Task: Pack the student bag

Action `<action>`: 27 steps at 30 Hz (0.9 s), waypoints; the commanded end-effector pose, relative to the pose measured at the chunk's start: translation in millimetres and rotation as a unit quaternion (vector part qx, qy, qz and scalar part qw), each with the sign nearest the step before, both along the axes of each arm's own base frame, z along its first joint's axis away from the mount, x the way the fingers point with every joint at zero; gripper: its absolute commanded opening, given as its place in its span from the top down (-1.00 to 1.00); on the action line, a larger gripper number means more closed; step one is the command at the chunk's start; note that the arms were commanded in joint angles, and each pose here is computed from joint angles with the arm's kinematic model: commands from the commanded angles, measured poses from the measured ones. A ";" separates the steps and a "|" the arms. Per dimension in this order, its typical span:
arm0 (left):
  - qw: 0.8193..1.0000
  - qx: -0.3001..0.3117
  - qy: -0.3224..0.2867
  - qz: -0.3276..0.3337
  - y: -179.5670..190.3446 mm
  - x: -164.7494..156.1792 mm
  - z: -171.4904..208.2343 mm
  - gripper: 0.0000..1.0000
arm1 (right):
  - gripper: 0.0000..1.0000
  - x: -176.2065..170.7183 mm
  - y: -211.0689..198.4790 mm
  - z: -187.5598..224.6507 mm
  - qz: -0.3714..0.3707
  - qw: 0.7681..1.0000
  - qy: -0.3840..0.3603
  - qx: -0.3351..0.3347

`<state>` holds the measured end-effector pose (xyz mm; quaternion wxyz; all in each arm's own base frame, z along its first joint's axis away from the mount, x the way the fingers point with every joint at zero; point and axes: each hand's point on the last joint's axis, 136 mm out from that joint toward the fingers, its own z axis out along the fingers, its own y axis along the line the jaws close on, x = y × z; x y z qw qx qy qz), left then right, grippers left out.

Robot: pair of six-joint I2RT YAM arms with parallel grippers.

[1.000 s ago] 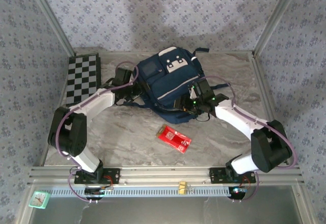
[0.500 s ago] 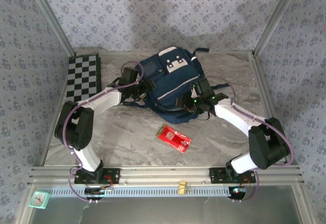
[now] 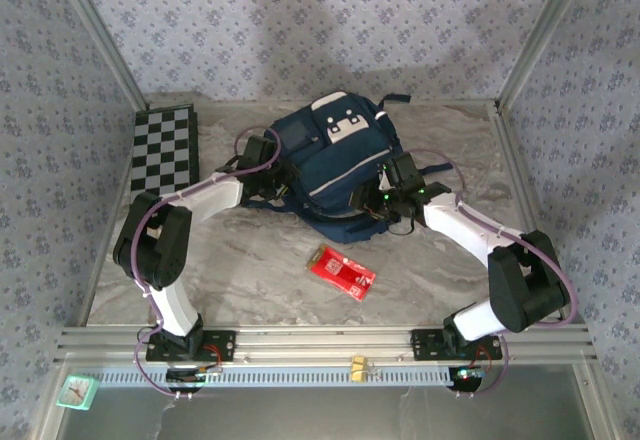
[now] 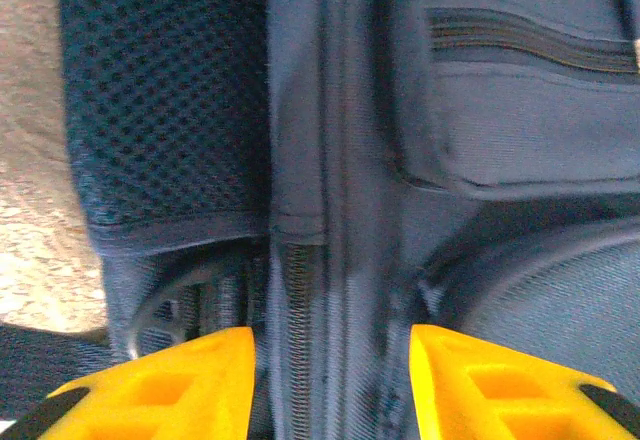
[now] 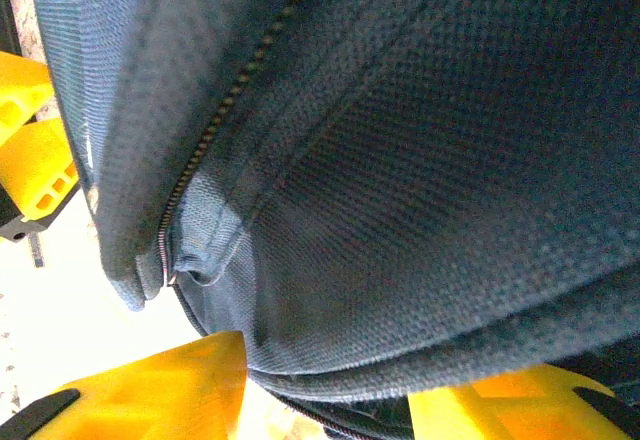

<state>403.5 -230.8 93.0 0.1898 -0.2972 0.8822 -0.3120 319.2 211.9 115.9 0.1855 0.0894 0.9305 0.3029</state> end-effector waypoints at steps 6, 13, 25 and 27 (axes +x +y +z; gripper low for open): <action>0.999 -0.018 0.025 0.021 -7.1 6.9 -19.4 0.22 | 0.08 -1.5 -4.9 -9.8 -0.010 1.000 0.014 -0.002; 1.000 -0.018 0.019 0.011 -22.5 21.4 -17.1 0.23 | 0.08 -1.2 -4.6 -14.3 -0.009 1.000 0.019 -0.003; 0.999 -0.040 -0.013 0.022 -47.6 33.5 -2.5 0.77 | 0.09 6.7 -7.0 -20.5 -0.009 1.000 0.024 -0.007; 0.999 -0.041 -0.018 0.022 -47.4 33.6 1.6 0.91 | 0.10 9.7 -10.9 -20.3 -0.009 1.000 0.024 -0.011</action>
